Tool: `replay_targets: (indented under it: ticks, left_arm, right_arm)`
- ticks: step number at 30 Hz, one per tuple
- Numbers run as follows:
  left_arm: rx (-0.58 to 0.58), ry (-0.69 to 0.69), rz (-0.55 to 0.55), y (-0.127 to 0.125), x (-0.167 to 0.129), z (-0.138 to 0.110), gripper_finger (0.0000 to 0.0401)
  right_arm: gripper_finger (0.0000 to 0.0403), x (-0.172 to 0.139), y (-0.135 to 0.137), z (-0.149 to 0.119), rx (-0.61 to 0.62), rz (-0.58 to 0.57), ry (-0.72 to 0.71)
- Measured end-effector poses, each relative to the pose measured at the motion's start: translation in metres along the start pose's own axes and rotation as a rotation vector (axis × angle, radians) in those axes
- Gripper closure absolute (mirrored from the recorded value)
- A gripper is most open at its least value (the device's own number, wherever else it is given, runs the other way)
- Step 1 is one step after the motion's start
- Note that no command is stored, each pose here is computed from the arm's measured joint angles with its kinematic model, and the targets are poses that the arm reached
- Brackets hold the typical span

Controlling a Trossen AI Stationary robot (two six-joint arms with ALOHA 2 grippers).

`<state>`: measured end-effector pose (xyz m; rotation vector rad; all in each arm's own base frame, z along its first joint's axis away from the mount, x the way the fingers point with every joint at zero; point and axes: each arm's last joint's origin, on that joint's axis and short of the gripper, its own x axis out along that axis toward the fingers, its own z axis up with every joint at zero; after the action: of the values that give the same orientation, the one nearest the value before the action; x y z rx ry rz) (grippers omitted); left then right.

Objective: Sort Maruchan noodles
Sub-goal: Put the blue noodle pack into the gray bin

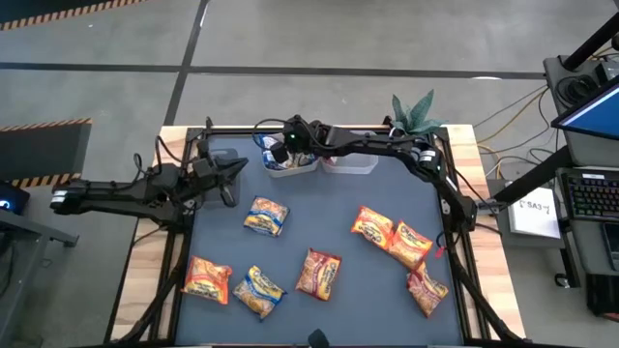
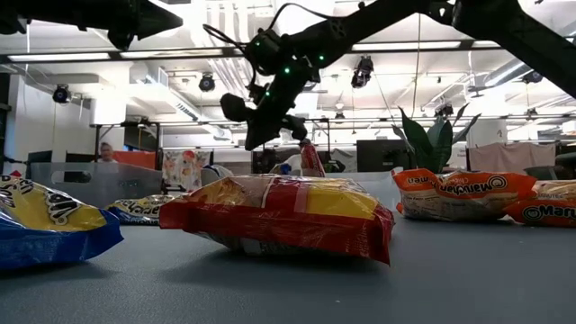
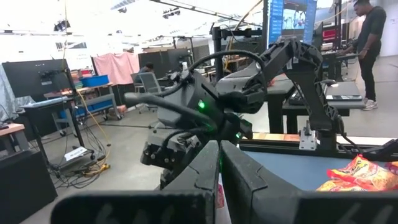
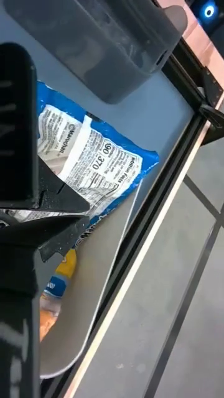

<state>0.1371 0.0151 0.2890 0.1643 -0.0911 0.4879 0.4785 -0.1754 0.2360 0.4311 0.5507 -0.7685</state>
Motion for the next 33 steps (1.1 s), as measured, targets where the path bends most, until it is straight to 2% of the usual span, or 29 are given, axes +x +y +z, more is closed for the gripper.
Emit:
replay_targets:
  ticks: [12,20,25,33]
  left_arm:
    - [0.0,-0.004,0.0,0.0,0.0,0.0,0.0401]
    - [0.014,-0.001,0.0,0.0,0.0,0.0,0.0401]
    - [0.024,0.014,-0.003,-0.002,0.002,-0.002,0.0401]
    - [0.058,0.061,-0.013,-0.007,0.01,-0.009,0.0401]
  right_arm:
    - [0.0394,0.02,-0.007,-0.034,0.006,0.005,-0.01]
    - [0.0394,0.019,-0.003,-0.035,-0.01,0.027,-0.014]
    - [0.0394,-0.008,0.014,-0.018,-0.092,0.077,-0.032]
    - [0.0394,-0.089,0.038,-0.007,-0.279,0.146,-0.033]
